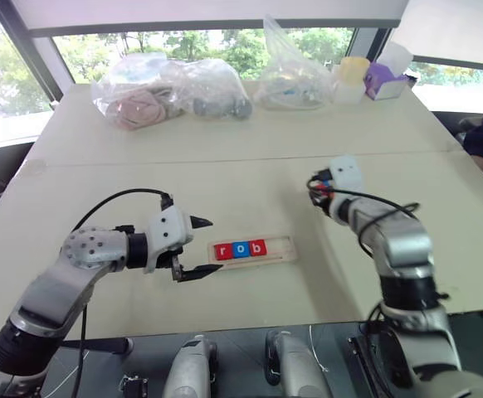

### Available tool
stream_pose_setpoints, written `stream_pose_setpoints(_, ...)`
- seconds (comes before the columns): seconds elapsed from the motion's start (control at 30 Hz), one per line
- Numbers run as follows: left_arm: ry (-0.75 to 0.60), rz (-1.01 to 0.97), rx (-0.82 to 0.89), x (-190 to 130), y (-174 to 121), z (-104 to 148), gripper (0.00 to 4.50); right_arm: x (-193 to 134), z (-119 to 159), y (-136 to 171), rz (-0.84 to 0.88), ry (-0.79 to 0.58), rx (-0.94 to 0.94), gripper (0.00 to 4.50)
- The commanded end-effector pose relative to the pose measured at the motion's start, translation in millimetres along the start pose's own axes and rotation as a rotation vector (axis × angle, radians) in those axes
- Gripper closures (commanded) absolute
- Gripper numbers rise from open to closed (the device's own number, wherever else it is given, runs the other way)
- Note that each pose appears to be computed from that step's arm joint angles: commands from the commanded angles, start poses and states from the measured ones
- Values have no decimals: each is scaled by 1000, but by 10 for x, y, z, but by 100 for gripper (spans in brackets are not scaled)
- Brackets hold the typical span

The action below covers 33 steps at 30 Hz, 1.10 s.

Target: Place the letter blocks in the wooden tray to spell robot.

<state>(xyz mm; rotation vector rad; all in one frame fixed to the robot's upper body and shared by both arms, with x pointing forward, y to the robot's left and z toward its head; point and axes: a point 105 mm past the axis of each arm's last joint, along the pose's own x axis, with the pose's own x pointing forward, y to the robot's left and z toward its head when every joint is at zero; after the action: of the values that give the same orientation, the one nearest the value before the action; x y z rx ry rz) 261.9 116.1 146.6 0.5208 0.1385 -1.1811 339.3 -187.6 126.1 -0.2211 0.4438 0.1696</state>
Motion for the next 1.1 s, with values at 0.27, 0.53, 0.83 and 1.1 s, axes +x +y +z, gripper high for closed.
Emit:
stream_pose_setpoints(0.27, -34, -6, 26, 10, 18, 73, 0, -485, -247, 220, 37, 58, 39, 332)
stream_pose_setpoints(0.53, -34, -11, 36, 17, 35, 70, 0, -494, -364, 311, 54, 89, 46, 332)
stream_pose_setpoints(0.83, -32, -11, 45, 13, 46, 71, 0, -539, -212, 322, 171, 62, -20, 4)
stream_pose_setpoints(1.1, -32, -24, 57, 28, 80, 71, 0, -921, 34, 324, 670, 6, -542, 4)
